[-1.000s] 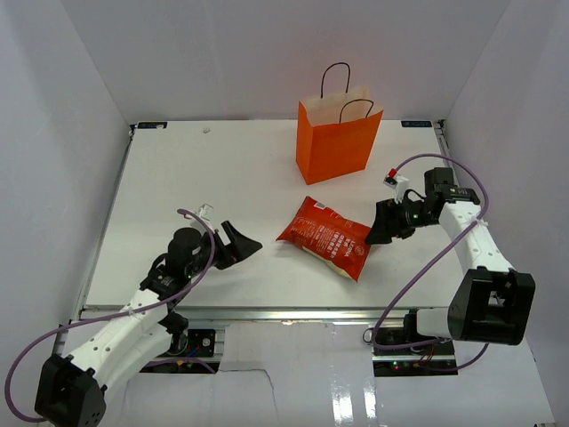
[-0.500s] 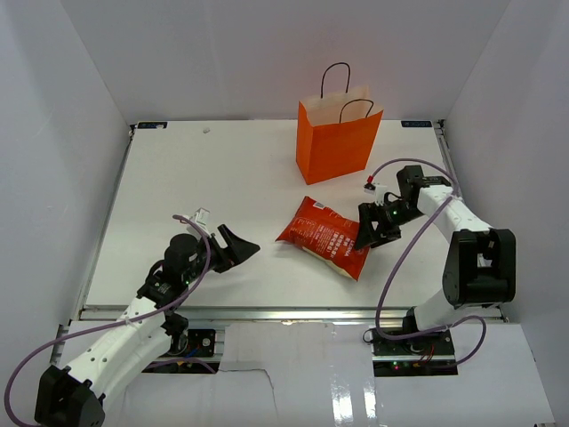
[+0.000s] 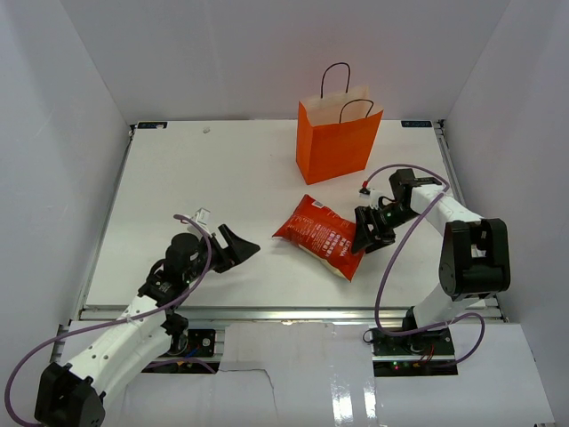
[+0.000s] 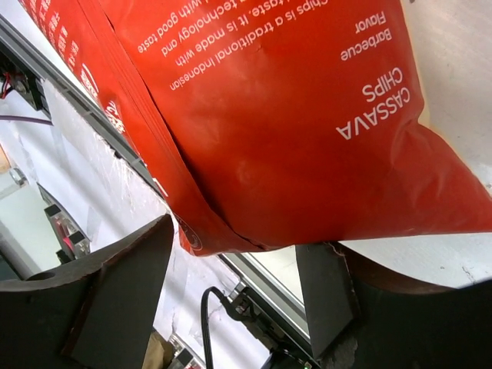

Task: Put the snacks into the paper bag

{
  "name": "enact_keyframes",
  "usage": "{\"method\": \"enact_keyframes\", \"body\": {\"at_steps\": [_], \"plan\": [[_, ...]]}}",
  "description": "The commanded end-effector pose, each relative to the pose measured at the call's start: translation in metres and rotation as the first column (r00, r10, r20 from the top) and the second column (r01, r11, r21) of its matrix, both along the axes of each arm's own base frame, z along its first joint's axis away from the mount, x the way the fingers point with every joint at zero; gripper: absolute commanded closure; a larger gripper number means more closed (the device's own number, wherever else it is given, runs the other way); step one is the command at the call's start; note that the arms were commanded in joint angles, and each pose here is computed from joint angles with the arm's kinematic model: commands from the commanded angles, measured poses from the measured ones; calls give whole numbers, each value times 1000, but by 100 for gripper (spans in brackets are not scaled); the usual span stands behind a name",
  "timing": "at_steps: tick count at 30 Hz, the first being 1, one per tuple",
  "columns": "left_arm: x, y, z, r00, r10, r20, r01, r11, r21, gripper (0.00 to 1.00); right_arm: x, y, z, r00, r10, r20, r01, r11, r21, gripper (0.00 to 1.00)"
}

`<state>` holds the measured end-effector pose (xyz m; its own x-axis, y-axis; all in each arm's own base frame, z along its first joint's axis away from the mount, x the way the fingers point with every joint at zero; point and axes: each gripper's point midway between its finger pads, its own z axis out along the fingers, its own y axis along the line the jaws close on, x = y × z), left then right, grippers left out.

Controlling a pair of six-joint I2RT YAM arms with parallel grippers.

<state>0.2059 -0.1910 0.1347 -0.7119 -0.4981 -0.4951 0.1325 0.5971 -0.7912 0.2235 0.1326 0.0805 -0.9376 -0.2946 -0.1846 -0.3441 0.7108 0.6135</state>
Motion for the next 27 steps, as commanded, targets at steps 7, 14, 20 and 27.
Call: {"method": "enact_keyframes", "body": {"at_steps": [7,14,20,27], "plan": [[4,0,8,1000,3,31,-3,1000,-4,5,21,3,2,998,-46,43,46,999,-6,30],[3,1,8,999,8,31,-8,1000,-5,5,40,-1,-2,993,-63,96,68,997,-45,30],[3,1,7,1000,13,27,-13,1000,-7,5,48,-3,-12,990,-74,121,82,995,-63,53],[5,0,6,1000,8,27,-8,1000,-3,5,54,-3,-9,981,-36,192,46,998,-46,80]]}}
